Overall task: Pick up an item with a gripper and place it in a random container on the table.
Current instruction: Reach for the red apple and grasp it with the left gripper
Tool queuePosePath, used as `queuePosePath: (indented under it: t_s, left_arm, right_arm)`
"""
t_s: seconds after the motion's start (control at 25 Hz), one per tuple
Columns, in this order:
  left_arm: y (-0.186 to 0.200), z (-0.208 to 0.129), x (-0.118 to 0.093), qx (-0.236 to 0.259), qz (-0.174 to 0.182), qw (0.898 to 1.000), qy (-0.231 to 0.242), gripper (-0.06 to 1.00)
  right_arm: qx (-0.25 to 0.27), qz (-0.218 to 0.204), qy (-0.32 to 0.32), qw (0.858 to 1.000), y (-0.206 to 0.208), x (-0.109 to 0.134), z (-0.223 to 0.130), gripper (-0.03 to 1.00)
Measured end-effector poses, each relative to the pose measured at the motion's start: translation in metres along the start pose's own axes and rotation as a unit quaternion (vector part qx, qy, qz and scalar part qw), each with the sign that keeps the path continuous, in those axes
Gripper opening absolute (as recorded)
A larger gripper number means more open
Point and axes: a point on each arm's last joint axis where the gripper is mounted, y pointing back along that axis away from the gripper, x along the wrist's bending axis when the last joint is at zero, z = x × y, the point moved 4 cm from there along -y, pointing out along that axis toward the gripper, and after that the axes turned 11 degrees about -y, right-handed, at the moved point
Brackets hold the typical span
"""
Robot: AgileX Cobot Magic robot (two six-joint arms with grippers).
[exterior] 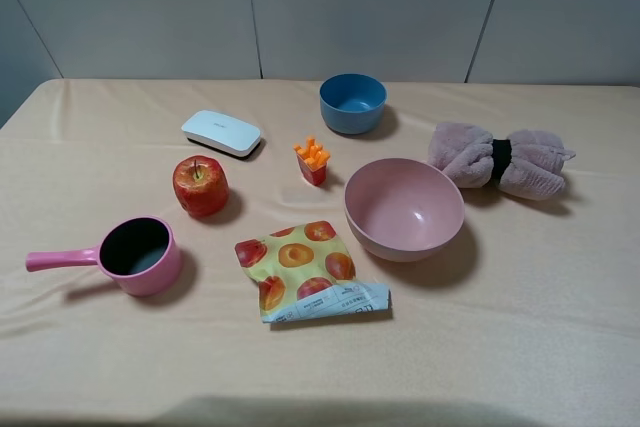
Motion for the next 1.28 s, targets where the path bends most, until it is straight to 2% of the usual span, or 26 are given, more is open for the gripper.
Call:
queuePosePath:
  t_s: [1.12,1.28]
  left_arm:
    - [0.0,0.0,0.0006,0.0,0.002,1.0,-0.001,0.99]
    - [0.0046,0.0051,0.0021,-0.014,0.007,1.0,-0.001,0.99]
  right_arm:
    - [0.0,0.0,0.0,1.0,0.0,0.0,0.0,0.69]
    - [0.0,0.0,0.0,1.0,0.0,0.0,0.0,0.69]
